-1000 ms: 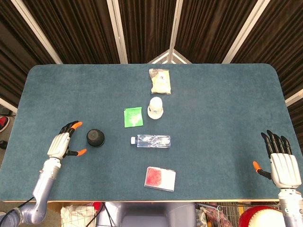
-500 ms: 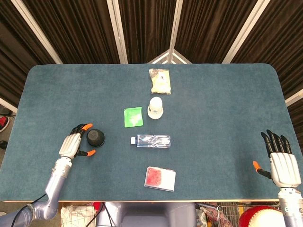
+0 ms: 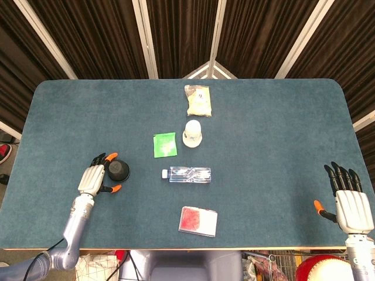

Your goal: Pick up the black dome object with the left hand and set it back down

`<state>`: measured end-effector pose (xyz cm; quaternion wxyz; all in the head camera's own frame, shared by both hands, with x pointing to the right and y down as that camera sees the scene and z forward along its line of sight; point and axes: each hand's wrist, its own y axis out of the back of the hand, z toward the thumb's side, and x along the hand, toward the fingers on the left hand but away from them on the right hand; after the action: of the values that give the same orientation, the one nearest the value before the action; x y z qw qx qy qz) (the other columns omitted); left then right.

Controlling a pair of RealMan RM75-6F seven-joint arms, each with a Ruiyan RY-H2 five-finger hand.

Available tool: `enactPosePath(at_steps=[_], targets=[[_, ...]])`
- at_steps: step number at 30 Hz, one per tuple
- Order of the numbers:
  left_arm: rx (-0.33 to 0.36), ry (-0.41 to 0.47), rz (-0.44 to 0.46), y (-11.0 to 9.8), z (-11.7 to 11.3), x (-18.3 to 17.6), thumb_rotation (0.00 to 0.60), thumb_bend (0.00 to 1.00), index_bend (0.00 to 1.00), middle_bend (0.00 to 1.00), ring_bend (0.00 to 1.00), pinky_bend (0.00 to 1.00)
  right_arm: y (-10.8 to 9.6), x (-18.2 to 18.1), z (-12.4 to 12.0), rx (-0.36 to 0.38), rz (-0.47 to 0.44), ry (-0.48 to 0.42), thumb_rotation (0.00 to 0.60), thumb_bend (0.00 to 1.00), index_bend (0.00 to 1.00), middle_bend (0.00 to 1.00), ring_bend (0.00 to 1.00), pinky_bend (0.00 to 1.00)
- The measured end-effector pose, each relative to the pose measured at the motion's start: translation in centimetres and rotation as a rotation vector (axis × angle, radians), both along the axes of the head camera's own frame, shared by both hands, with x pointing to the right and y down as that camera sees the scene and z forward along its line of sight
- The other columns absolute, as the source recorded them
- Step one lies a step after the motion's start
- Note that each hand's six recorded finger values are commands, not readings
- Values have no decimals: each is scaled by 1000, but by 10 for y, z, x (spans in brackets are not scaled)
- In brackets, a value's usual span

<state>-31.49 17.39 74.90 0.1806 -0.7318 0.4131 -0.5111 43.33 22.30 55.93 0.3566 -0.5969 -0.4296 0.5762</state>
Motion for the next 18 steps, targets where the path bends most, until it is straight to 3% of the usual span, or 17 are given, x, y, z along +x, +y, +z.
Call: enactPosePath(at_steps=[8, 18], targets=[[28, 26, -3, -2, -3, 9, 600, 398, 161, 270, 0, 0, 2, -1, 0, -2, -4, 0, 600, 285, 47, 24, 64, 11], [16, 2, -13, -2, 2, 2, 600, 437, 199, 330, 0, 0, -5, 0, 2, -7, -2, -3, 600, 284, 47, 24, 64, 11]])
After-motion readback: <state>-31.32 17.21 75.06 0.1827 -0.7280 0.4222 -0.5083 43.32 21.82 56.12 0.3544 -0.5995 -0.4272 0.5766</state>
